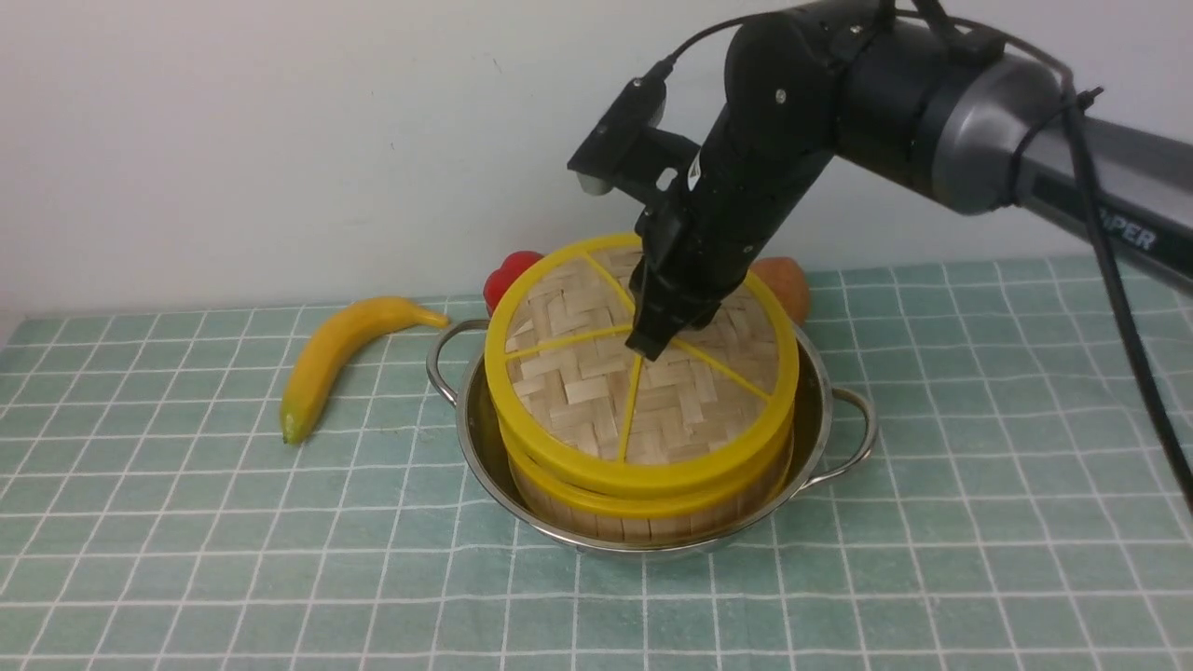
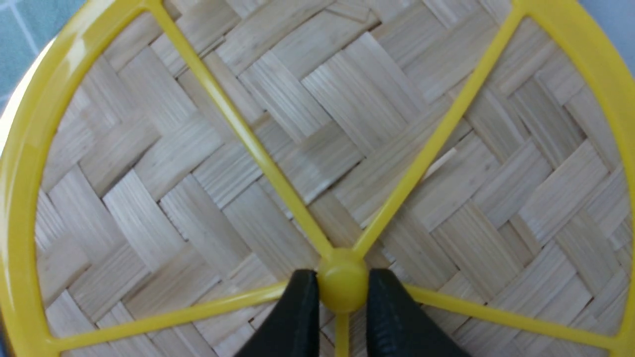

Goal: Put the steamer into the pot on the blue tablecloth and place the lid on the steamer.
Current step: 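Place the bamboo steamer lid onto the steamer basket in the pot with the right gripper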

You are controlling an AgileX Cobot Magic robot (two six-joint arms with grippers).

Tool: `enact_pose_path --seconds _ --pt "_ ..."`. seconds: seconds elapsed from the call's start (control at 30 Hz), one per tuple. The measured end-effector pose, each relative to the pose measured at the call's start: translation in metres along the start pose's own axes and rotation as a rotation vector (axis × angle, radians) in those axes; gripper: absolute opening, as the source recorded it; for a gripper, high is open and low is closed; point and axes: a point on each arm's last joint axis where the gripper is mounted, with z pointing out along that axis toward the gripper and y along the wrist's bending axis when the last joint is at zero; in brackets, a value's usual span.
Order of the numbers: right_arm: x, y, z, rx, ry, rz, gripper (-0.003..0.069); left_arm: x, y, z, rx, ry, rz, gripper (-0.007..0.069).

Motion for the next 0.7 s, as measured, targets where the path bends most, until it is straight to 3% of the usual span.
enact_pose_path --seconds 0.7 --pt "0.004 0.001 0.014 -0.025 0.035 0.009 0.0134 0.000 0.000 0.000 0.000 0.000 0.000 0.0578"
